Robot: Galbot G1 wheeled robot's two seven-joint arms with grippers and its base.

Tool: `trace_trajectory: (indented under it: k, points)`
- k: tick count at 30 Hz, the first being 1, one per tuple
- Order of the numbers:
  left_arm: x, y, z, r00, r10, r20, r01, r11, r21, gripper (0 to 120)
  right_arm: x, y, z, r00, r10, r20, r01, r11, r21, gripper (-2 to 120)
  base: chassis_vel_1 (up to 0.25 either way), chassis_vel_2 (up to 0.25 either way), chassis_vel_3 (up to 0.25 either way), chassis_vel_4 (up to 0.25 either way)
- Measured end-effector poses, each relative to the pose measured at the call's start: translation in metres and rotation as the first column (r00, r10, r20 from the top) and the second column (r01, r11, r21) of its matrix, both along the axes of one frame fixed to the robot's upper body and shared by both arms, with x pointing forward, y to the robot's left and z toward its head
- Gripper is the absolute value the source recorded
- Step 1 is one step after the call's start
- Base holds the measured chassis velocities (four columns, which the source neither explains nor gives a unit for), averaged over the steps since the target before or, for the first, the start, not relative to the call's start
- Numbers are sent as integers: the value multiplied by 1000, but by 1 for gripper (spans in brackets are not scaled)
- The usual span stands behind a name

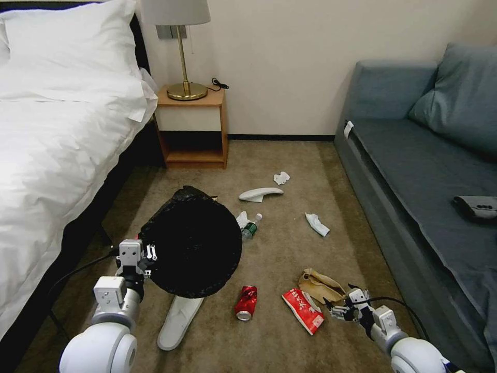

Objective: Pick up the trash bin, then pick up the garbage on the floor and place it into the trash bin.

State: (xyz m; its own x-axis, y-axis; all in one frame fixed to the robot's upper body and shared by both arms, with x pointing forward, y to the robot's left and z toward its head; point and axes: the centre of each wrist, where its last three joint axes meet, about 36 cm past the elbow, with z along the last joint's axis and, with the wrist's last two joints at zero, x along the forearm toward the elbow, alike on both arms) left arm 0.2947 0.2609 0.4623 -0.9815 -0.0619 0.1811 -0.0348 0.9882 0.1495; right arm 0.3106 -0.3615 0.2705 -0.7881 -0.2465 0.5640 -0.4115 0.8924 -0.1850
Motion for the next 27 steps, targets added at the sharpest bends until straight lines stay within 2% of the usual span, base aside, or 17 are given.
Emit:
trace_trajectory:
  k: [27]
  points:
    - [-10, -1, -3, 1000, 1, -19, 0, 1000, 22, 2, 49, 15, -35, 996, 70, 57, -70, 997, 7, 100, 0, 0, 0, 0]
